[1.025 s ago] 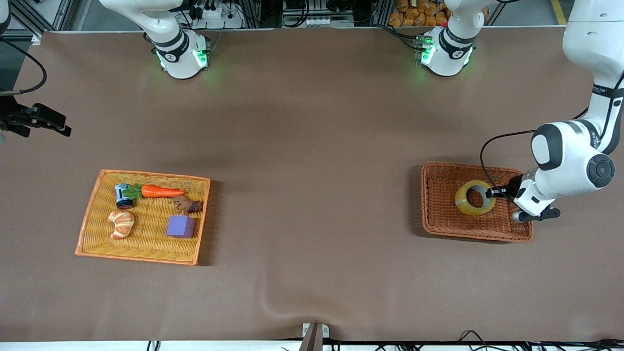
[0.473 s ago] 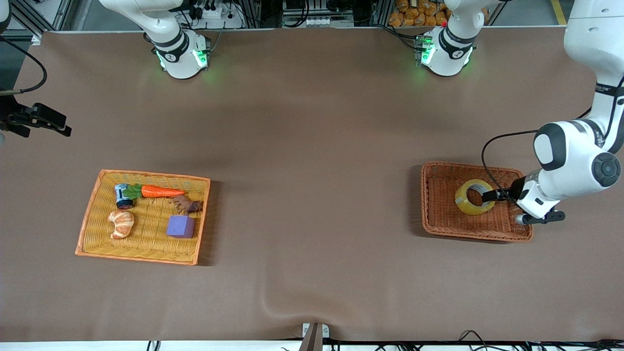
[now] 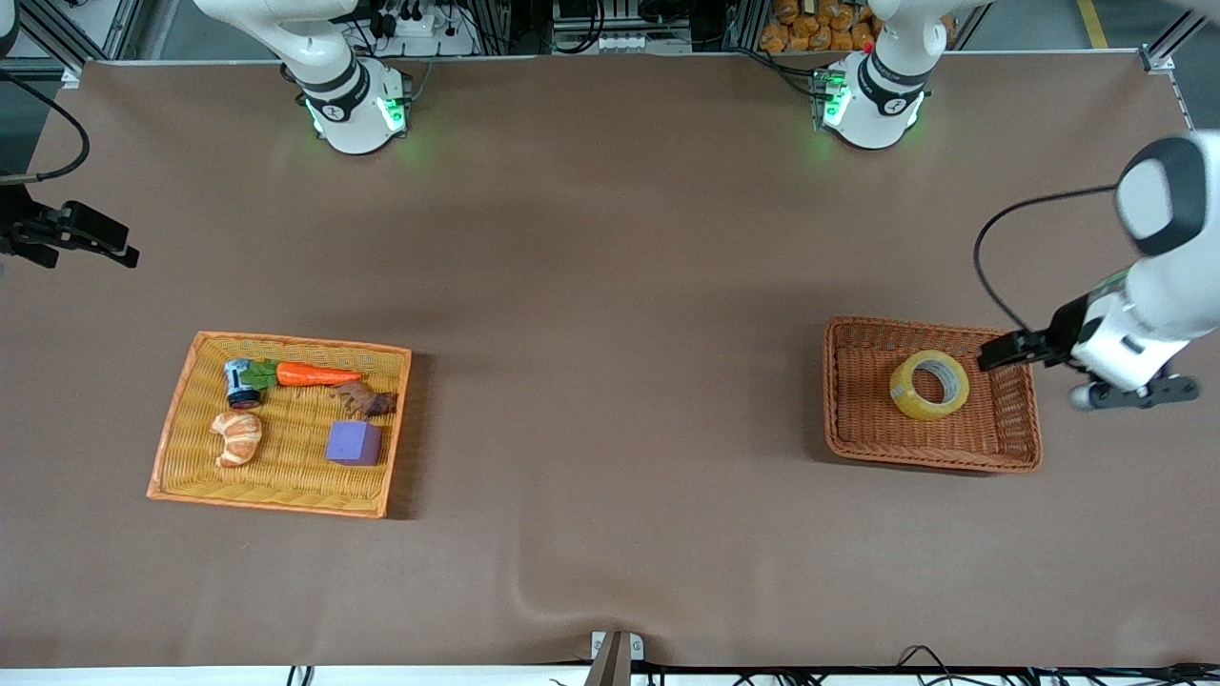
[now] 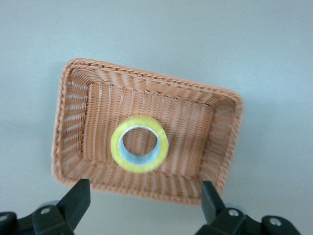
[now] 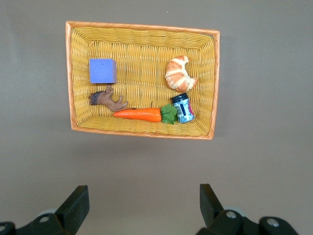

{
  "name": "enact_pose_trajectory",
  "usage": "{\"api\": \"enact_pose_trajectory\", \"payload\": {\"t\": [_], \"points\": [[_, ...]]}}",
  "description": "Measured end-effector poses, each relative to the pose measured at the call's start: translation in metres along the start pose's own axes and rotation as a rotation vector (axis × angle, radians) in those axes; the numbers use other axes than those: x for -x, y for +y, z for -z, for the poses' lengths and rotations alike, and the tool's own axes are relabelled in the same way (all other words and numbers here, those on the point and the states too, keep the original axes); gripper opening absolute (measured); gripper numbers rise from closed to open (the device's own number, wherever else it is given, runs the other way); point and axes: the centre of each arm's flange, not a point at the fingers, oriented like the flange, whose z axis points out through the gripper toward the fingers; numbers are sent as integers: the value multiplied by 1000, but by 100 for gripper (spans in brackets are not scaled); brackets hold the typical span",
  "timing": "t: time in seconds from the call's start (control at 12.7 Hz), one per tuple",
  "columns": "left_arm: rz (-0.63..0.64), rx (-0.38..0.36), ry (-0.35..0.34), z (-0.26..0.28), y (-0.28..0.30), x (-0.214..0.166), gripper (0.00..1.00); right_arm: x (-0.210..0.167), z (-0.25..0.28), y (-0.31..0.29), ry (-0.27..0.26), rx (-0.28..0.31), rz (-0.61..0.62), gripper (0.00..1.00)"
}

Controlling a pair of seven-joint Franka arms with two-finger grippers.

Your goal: Transfer tape with both arms

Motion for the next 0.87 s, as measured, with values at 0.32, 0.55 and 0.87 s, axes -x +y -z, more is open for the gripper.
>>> {"api": "enact_pose_trajectory", "payload": {"t": [0.32,0.55,0.87], "points": [[-58,-97,75,91,17,6,100,0,0,-1,0,-1,-5,100],[-98,-135,62,128,40,21,100,0,0,-2,-1,-1,-3,100],[-95,-139,33,137,40,27,100,0,0,-4,-5,-1,0,100]]}}
